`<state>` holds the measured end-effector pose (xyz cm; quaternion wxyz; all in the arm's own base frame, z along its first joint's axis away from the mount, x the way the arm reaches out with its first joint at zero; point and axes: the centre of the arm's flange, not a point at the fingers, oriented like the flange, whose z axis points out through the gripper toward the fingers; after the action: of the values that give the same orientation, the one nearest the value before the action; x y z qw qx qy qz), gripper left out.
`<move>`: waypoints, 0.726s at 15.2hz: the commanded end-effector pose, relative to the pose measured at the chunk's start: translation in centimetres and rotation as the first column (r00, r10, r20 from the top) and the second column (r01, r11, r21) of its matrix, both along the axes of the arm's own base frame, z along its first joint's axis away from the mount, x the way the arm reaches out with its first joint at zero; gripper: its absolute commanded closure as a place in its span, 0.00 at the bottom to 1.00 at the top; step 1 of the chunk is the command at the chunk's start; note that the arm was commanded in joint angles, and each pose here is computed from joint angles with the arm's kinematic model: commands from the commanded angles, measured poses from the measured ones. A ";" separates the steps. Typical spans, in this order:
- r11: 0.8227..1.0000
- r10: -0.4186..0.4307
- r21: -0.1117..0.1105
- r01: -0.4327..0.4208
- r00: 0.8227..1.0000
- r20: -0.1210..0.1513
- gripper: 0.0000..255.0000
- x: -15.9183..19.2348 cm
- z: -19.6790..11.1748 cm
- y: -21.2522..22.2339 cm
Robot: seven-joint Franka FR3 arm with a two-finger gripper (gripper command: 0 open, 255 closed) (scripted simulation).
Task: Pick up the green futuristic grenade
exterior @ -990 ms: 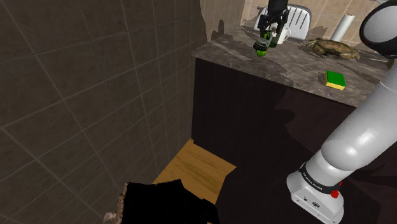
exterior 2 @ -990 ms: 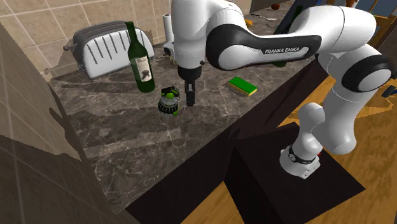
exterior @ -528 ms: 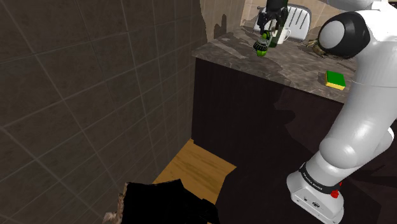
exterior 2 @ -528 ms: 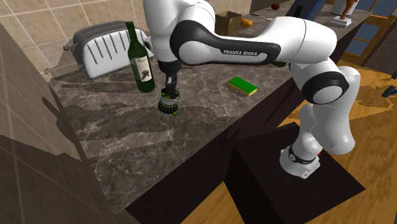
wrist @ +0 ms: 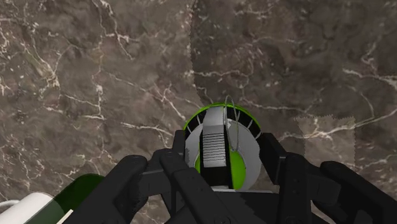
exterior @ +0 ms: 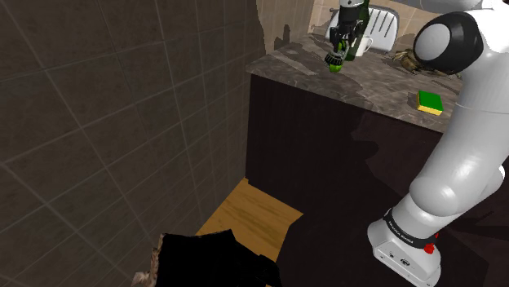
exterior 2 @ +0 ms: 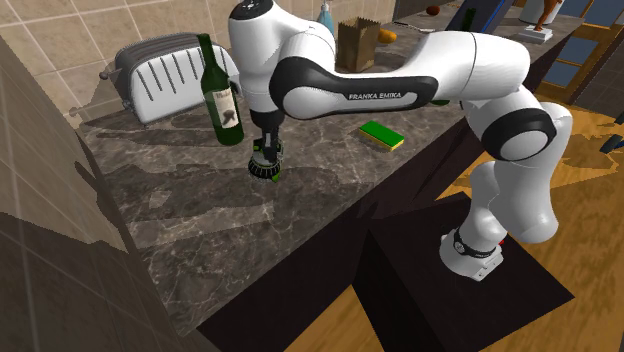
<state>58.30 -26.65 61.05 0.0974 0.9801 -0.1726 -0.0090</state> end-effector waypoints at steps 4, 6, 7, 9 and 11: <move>1.000 0.000 0.000 0.000 1.000 0.000 1.00 0.0 -0.1 0.0; 1.000 0.000 0.000 0.000 1.000 0.000 1.00 0.0 -0.1 0.0; 1.000 0.000 0.000 0.000 1.000 0.000 1.00 0.0 -0.1 -0.1; 1.000 0.000 0.000 0.000 1.000 0.000 1.00 0.0 -0.1 0.0; 1.000 0.000 0.000 0.000 1.000 0.000 1.00 0.0 0.9 0.0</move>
<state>58.25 -26.62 61.53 0.0973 0.9801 -0.1726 -0.0090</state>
